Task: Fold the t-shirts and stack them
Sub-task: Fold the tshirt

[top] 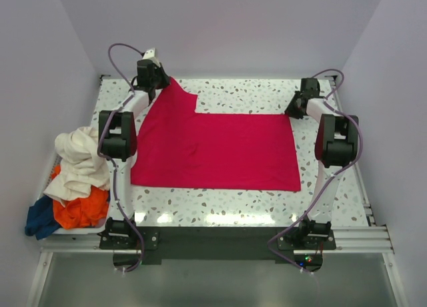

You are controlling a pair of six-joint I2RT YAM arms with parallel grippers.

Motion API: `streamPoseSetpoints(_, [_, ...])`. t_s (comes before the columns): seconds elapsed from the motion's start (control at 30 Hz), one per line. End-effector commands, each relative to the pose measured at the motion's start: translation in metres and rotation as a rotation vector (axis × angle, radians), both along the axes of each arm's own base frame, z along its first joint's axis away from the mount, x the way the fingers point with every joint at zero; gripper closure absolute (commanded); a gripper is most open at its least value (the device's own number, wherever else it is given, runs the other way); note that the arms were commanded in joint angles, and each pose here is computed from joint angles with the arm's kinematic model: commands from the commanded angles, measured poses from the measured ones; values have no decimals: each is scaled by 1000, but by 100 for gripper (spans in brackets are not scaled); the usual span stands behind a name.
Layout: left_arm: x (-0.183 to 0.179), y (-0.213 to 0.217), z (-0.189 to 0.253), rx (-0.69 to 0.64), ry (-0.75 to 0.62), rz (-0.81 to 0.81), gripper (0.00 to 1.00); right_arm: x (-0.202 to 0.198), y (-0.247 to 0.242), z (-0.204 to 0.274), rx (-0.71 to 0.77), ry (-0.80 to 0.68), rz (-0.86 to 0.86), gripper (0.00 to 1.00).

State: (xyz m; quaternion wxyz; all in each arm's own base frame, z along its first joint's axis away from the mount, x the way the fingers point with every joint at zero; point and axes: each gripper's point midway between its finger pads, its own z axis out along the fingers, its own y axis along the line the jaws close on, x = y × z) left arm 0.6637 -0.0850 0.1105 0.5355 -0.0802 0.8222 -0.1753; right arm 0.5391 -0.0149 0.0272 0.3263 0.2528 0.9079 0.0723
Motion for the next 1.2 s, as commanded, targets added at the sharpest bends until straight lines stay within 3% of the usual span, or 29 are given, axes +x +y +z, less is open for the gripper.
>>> streamPoseSetpoints(0.0, [9,8,54,-24,-124,5,100,9,5,5,22,-19,12,77])
streamPoseSetpoints(0.27, [9,8,56,-29,-131,6,100,10,4,6,24,-21,4,100])
streamPoseSetpoints(0.9, [55,4,87,-136,-254,-16,100,57,-6,27,41,-125,-17,100])
streamPoseSetpoints(1.17, [37,6,93,-152,-249,-34,100,51,-3,55,68,-192,-2,100])
